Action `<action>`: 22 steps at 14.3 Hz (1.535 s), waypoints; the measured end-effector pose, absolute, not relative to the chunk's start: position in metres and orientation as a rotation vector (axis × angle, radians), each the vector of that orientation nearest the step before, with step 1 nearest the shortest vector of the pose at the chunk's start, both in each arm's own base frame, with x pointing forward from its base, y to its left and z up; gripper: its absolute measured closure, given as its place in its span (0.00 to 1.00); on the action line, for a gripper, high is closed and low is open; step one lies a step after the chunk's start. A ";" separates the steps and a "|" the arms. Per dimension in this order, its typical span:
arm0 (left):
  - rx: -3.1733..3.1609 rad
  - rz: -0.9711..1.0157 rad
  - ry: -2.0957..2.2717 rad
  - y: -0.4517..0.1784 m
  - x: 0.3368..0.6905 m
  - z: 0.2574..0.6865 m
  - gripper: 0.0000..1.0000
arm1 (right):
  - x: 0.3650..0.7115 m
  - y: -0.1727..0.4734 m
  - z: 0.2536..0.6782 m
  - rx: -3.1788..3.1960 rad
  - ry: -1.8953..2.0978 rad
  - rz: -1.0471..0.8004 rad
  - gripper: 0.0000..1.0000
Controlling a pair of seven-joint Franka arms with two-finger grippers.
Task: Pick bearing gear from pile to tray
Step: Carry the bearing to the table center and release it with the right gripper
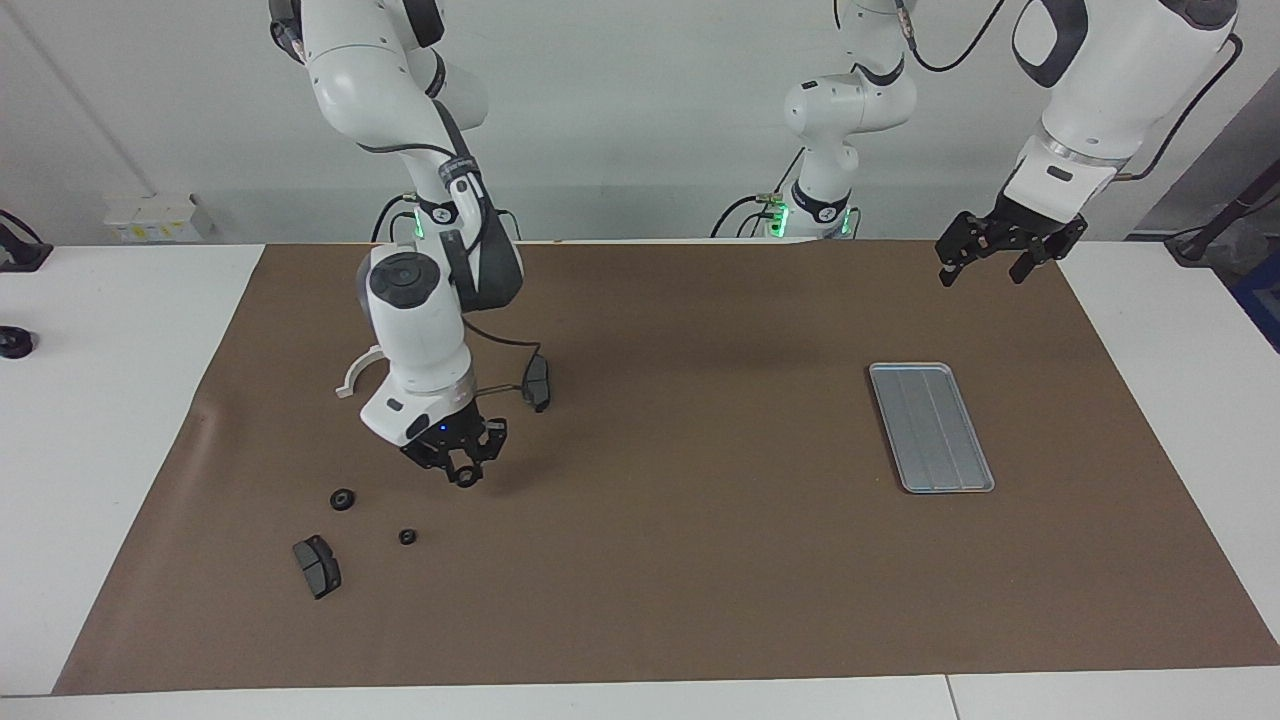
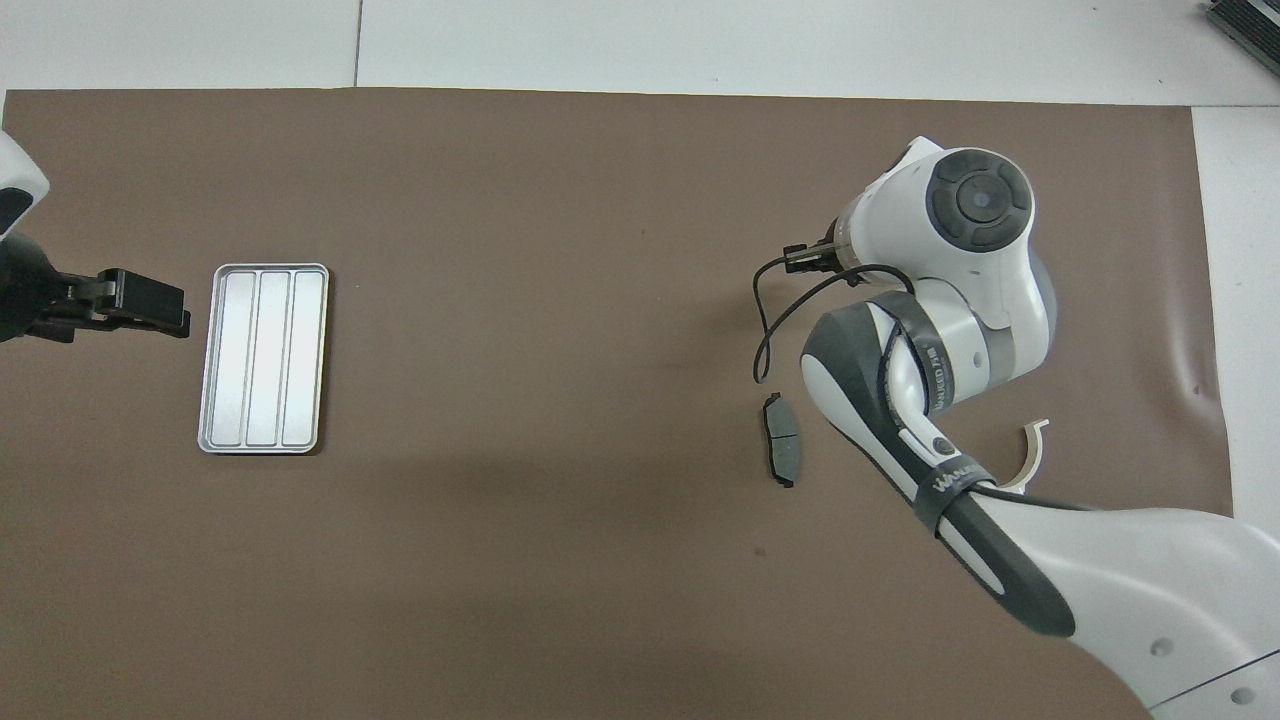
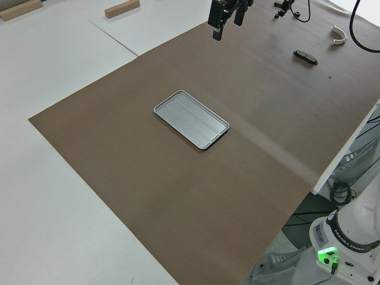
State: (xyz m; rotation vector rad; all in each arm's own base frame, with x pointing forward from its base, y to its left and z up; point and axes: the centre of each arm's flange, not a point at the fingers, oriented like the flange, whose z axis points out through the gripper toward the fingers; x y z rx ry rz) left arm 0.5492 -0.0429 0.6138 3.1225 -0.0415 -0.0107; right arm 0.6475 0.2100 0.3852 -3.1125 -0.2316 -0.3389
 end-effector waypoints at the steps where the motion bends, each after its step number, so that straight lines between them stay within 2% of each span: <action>1: 3.123 -0.011 -0.035 -0.040 0.549 0.614 0.00 | 0.642 0.234 0.388 -3.089 -0.241 -0.377 0.65; 8: 3.124 -0.003 0.068 -0.004 0.549 0.616 0.00 | 0.587 0.374 0.386 -2.930 -0.328 -0.523 0.65; 13: 3.124 -0.001 0.069 -0.003 0.549 0.617 0.00 | 0.565 0.427 0.326 -2.843 -0.346 -0.535 0.65; 15: 3.124 -0.001 0.069 -0.004 0.549 0.617 0.00 | 0.558 0.439 0.320 -2.838 -0.310 -0.517 0.61; 17: 3.124 -0.001 0.056 -0.008 0.549 0.617 0.00 | 0.546 0.455 0.323 -2.827 -0.268 -0.505 0.45; 19: 3.124 0.016 0.038 -0.015 0.550 0.616 0.00 | 0.539 0.462 0.323 -2.836 -0.250 -0.484 0.25; 21: 3.120 0.115 0.021 -0.021 0.558 0.605 0.00 | 0.552 0.444 0.328 -2.883 -0.219 -0.473 0.03; 22: 3.117 0.145 -0.004 -0.032 0.560 0.591 0.00 | 0.566 0.425 0.337 -2.912 -0.199 -0.477 0.00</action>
